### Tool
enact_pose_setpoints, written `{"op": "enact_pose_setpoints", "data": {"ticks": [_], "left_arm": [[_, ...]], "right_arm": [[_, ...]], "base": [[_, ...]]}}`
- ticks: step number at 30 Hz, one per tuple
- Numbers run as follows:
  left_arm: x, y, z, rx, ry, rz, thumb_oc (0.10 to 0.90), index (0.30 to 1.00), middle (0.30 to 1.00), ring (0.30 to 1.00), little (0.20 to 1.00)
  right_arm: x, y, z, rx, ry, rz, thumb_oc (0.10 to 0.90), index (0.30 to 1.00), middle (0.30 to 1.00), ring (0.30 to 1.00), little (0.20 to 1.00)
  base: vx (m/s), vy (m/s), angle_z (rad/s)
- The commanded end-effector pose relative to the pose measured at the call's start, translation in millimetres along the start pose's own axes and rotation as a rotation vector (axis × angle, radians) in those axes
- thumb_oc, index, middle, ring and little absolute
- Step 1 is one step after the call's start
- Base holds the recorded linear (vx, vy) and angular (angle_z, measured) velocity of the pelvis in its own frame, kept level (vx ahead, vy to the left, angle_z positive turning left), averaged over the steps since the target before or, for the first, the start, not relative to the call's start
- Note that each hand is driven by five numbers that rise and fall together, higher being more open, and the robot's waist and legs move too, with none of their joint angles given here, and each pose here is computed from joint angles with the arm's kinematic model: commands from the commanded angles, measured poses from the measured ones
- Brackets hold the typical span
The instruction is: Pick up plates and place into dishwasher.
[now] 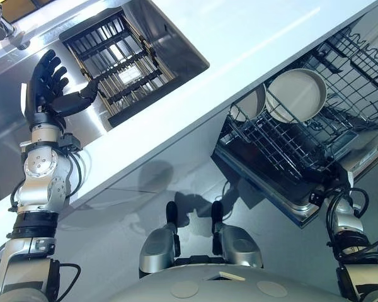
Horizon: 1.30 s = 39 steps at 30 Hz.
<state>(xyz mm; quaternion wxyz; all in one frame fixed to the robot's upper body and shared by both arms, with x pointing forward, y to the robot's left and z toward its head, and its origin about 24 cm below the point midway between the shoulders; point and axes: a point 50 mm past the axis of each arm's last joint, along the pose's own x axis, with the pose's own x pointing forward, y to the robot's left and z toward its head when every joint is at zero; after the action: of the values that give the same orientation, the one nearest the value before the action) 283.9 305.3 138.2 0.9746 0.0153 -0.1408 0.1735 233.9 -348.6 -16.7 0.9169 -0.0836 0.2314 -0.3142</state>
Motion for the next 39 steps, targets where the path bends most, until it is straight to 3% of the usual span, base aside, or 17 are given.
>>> {"op": "enact_pose_setpoints", "data": {"ticks": [1,4,7,13,19,22,29,35,39], "left_arm": [[23.1,-12.7,47.8,-0.013,-0.227,-0.026,0.8,0.9,0.9,0.9,0.9],[20.7,-18.2,43.3,-0.027,-0.228,-0.019,0.8,0.9,0.9,0.9,0.9],[17.8,-25.1,34.8,-0.036,-0.218,-0.009,0.8,0.9,0.9,0.9,0.9],[16.6,-29.2,23.5,-0.051,-0.188,-0.022,0.8,0.9,0.9,0.9,0.9],[18.0,-28.7,18.7,-0.045,-0.171,-0.055,0.8,0.9,0.9,0.9,0.9],[14.7,-28.9,13.7,-0.033,-0.157,-0.072,0.8,0.9,0.9,0.9,0.9],[12.6,-22.3,5.9,-0.019,-0.126,-0.067,0.8,0.9,0.9,0.9,0.9],[8.2,-18.5,2.1,-0.023,-0.109,-0.051,0.8,0.9,0.9,0.9,0.9],[8.2,-19.4,2.5,-0.024,-0.107,-0.048,0.8,0.9,0.9,0.9,0.9]], "right_arm": [[-17.0,67.3,153.9,-0.017,-0.647,0.171,0.8,0.9,0.9,0.9,0.9],[-36.2,78.2,194.0,-0.031,-0.853,0.083,0.8,0.9,0.9,0.9,0.9],[-65.3,97.8,228.0,0.005,-1.042,0.116,0.8,0.9,0.9,0.9,0.9],[-99.2,129.2,261.5,0.021,-1.15,0.372,0.8,0.9,0.9,0.9,0.9],[-115.1,135.8,288.3,0.043,-1.222,0.425,0.8,0.9,0.9,0.9,0.9],[-125.5,135.6,297.1,0.152,-1.247,0.431,0.8,0.9,0.9,0.9,0.9],[-120.7,138.6,287.3,0.338,-1.093,0.495,0.8,0.9,0.9,0.9,0.9],[-99.2,152.8,238.7,0.739,-0.662,0.647,0.8,0.9,0.9,0.9,0.9],[-96.3,151.2,229.3,0.769,-0.623,0.587,0.8,0.9,0.9,0.9,0.9]], "base": [[0.0,0.065,-0.02],[0.01,0.079,-0.02],[0.05,0.103,-0.03],[0.08,0.064,0.11],[0.11,0.011,0.2],[0.13,-0.01,0.27],[0.08,0.012,0.08],[0.01,0.016,0.0],[-0.02,0.013,-0.02]]}}
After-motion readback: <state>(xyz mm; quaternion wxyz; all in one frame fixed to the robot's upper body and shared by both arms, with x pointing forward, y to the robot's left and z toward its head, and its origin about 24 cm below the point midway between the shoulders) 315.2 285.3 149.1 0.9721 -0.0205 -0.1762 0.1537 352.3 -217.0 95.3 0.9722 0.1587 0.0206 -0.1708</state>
